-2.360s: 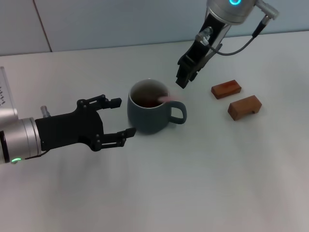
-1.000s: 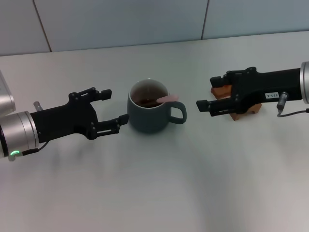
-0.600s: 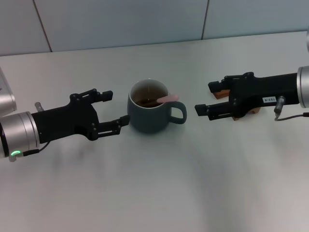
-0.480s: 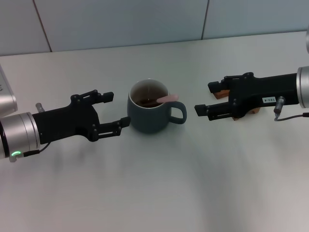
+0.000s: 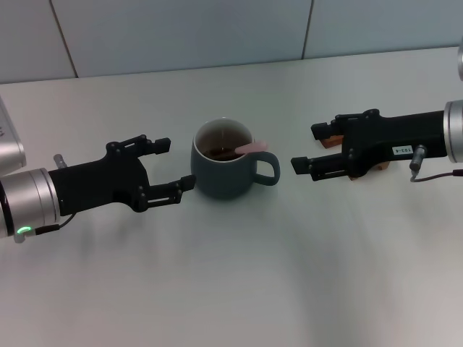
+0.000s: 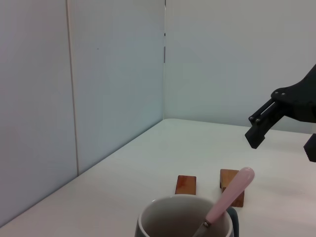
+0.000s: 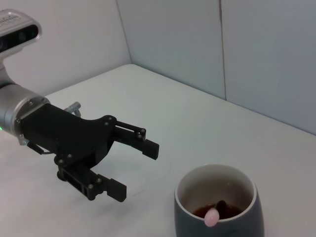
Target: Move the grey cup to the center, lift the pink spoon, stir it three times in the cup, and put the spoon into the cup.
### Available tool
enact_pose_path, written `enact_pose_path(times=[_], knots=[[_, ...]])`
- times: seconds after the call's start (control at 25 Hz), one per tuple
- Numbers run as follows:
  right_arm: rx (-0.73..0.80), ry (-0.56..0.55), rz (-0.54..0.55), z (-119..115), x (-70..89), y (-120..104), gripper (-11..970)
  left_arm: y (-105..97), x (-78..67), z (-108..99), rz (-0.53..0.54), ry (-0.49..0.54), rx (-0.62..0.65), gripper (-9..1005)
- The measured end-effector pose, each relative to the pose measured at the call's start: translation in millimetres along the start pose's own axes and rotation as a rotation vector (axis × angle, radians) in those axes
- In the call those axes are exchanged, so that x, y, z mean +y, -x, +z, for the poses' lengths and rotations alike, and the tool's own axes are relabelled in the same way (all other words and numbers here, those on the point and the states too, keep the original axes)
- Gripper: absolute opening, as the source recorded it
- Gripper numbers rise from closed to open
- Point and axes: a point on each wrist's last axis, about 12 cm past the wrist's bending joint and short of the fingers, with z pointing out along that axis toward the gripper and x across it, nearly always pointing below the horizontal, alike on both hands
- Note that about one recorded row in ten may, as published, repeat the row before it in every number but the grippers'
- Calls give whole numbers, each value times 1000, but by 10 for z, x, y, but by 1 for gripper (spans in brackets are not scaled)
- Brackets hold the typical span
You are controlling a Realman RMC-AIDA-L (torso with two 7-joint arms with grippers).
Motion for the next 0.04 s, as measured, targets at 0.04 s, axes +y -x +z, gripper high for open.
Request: enact_pose_path(times=[0.04], knots=[[-3, -1, 2, 0, -2, 0, 824, 2, -1, 0, 0, -1, -1, 819]])
